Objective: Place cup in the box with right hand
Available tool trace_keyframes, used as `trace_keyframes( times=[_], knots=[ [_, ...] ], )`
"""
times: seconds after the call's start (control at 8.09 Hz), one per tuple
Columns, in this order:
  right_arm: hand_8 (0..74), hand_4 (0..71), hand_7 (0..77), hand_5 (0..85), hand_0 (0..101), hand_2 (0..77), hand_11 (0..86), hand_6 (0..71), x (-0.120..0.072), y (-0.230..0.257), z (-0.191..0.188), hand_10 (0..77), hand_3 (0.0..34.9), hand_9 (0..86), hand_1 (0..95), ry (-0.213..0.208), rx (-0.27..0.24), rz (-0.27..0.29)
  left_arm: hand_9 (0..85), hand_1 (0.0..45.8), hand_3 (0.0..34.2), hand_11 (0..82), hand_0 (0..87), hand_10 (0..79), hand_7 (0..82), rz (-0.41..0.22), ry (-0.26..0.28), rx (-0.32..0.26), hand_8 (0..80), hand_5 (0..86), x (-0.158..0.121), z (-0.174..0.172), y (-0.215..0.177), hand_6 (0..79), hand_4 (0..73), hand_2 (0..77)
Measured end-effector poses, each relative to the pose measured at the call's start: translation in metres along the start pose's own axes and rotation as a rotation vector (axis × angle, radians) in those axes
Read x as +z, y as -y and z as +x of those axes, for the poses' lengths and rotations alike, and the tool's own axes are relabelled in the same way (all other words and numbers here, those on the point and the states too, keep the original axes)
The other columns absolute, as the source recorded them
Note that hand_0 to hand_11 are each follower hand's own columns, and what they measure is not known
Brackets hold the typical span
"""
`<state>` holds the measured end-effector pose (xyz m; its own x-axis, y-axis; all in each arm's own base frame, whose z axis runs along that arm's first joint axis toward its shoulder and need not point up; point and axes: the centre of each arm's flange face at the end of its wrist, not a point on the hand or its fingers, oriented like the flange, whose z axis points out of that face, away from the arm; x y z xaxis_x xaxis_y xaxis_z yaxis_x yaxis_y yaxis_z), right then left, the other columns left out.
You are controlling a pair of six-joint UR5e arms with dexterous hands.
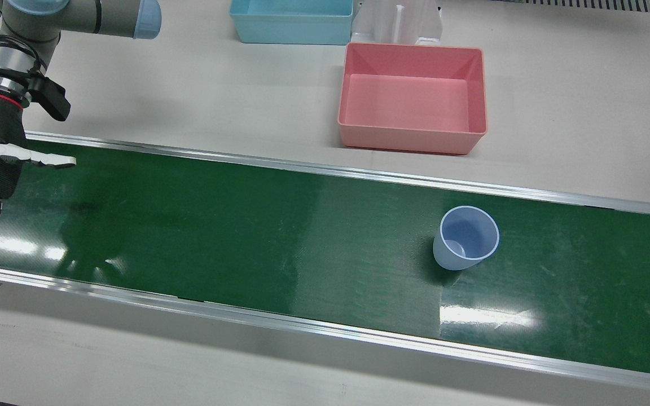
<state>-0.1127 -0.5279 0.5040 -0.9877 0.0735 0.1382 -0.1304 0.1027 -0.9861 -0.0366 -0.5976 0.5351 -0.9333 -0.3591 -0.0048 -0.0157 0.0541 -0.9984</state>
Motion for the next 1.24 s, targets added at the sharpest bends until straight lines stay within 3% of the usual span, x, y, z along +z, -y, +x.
trace_keyframes(
  times=[0.12,1.24],
  knots=[
    [2.2,22.9,18.5,7.1,78,0.5,1.1,5.4,0.002,-0.002,0.002,0.5,10.4,7.1,15.3,-0.002,0.002,-0.004,0.0,0.5,0.0,0.0,0.0,0.0,0.0,0.0,0.0,0.0,0.0,0.0,0.0,0.0,0.0,0.0,0.0,0.5],
    [2.2,22.4,19.1,7.1,76,0.5,1.1,6.5,0.008,-0.01,0.015,0.5,10.4,7.1,16.4,-0.019,0.006,-0.014,0.0,0.5,0.0,0.0,0.0,0.0,0.0,0.001,0.0,0.0,0.0,0.0,0.0,0.0,0.0,0.0,0.0,0.5]
  ],
)
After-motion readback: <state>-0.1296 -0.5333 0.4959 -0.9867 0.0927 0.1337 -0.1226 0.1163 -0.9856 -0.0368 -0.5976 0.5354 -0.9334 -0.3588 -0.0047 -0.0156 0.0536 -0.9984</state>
